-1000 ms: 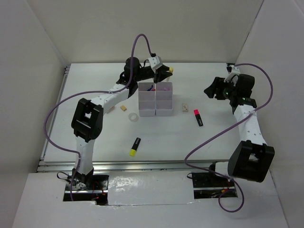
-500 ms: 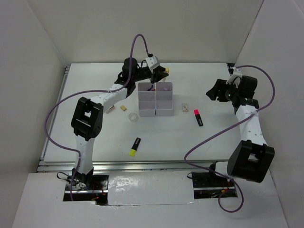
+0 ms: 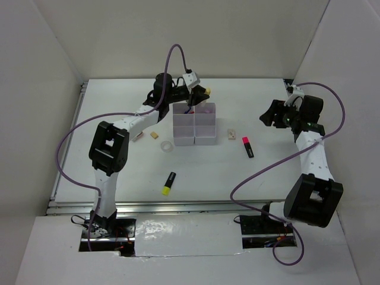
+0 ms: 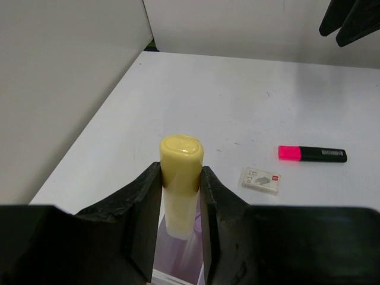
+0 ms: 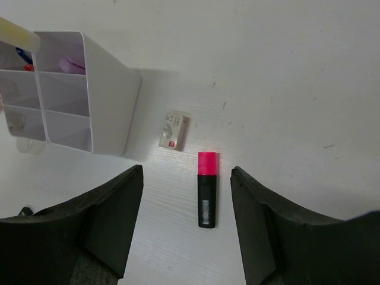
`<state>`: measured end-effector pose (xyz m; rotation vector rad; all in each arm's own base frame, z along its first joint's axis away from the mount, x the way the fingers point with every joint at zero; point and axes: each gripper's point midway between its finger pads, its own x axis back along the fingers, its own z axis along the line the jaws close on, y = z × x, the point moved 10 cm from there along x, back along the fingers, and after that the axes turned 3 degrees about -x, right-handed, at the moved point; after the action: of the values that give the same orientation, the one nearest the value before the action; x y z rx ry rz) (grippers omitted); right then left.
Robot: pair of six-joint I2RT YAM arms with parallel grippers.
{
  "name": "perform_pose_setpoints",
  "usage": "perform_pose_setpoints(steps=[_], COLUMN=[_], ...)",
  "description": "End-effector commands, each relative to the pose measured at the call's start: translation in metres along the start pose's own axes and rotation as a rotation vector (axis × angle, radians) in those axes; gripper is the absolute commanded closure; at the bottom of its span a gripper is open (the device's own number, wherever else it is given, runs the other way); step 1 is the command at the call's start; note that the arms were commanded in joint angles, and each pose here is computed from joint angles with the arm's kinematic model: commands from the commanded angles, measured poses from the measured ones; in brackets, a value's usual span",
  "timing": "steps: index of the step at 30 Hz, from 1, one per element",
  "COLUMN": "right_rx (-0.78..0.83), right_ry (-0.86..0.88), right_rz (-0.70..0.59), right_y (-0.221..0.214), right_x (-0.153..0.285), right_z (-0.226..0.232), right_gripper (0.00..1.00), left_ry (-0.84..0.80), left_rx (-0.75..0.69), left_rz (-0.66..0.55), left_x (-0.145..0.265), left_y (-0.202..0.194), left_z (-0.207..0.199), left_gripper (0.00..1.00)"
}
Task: Sort the stationery into containers
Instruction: Place the pen in the storage box.
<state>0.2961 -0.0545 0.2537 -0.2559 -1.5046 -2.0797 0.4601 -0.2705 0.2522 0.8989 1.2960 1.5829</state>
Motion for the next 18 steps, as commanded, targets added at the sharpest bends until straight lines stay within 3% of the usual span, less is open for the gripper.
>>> perform_pose_setpoints(steps=[1, 6, 9, 10, 12, 18], right_rx=[0.0, -0.023, -0.027, -0.024, -0.015, 0.041], right_ry=[-0.003, -0.017, -0.026, -0.032, -0.049, -0.135], right_rz=[0.02, 0.057, 0.075, 0.073, 0.078, 0.196], right_y=[-0.004, -0.007, -0.008, -0.007, -0.007, -0.01], right_x=[0.002, -0.001, -0.001, 0.0, 0.0, -0.016], right_z=[-0.002, -0.006, -0.007, -0.007, -0.008, -0.005], right_gripper=[0.33, 0.33, 0.33, 0.33, 0.33, 0.37], left_ry=[0.01, 0.019, 0.028, 0.028, 0.026, 0.061], left_rx=[-0.026, -0.028, -0.02, -0.009, -0.008, -0.032], left_rz=[0.0, 0.021, 0.022, 0.024, 0.019, -0.05], left_x=[0.001, 0.001, 0.002, 0.002, 0.003, 0.007], left_y=[-0.009, -0.017, -0.019, -0.021, -0.019, 0.017], left_z=[0.009, 0.015, 0.014, 0.013, 0.011, 0.012], left_gripper=[0.97, 0.94, 0.8, 0.69, 0.58, 0.44])
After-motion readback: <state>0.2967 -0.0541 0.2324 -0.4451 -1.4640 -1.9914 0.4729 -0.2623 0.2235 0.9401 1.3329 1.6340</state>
